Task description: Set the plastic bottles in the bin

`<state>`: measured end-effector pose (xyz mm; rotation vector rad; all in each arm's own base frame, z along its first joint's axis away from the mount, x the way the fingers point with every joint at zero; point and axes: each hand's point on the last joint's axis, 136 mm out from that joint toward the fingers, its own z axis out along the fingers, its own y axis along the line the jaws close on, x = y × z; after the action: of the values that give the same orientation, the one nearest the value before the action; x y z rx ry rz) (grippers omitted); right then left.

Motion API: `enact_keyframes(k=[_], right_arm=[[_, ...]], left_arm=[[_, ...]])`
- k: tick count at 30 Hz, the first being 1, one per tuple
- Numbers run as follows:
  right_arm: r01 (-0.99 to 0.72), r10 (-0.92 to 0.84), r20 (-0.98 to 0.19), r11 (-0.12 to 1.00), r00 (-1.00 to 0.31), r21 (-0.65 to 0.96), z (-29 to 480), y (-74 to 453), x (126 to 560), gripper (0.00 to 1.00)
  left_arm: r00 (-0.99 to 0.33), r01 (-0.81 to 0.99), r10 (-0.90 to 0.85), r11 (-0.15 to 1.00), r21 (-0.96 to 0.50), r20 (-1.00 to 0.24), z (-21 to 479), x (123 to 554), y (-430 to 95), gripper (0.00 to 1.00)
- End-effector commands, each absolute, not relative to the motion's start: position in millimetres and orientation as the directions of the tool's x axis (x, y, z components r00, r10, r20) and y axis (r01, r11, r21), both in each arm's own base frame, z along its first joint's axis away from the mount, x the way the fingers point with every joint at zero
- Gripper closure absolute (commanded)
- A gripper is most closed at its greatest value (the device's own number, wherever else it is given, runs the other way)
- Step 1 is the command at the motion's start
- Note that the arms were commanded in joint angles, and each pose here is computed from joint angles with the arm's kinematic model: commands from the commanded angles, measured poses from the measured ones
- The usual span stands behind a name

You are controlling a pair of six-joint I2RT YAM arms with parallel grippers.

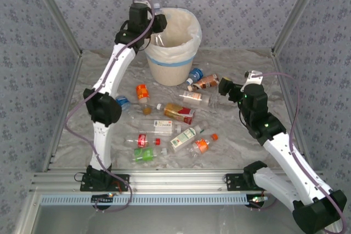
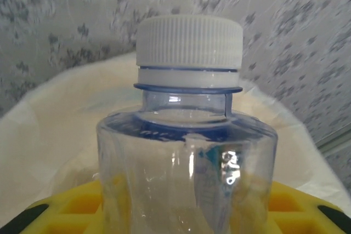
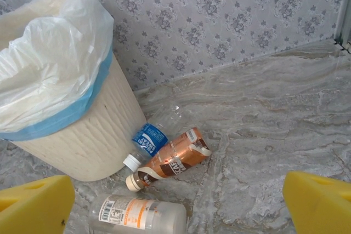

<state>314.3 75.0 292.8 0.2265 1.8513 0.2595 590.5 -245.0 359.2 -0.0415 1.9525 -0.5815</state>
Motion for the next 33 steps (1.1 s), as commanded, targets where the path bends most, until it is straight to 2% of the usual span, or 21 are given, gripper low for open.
enact_keyframes(k=[1,9,17,22,29,33], right_arm=[[0.051,0.285,-0.911,0.958,-0.298,0.283,288,69,312,0.0],[0.03,0.213,-0.906,0.976,-0.367,0.218,274,74,314,0.0],[0.012,0.164,-0.857,0.983,-0.488,0.182,242,81,310,0.0],[0.013,0.153,-0.852,0.985,-0.501,0.17,234,80,310,0.0],[-0.001,0.155,-0.86,0.984,-0.485,0.178,234,85,317,0.0],[-0.105,0.07,-0.865,0.985,-0.497,0.14,229,100,321,0.0]], left_arm=[[-0.556,0.193,-0.198,0.914,-0.358,-0.807,344,568,-242,0.41],[-0.54,0.269,-0.168,0.894,-0.358,-0.825,384,535,-248,0.01],[-0.507,0.333,-0.15,0.874,-0.354,-0.849,408,500,-251,0.01],[-0.484,0.344,-0.212,0.846,-0.408,-0.849,412,470,-245,0.01],[-0.515,0.235,-0.343,0.824,-0.515,-0.785,375,414,-214,0.0],[-0.549,0.169,-0.362,0.835,-0.524,-0.753,354,380,-196,0.01]])
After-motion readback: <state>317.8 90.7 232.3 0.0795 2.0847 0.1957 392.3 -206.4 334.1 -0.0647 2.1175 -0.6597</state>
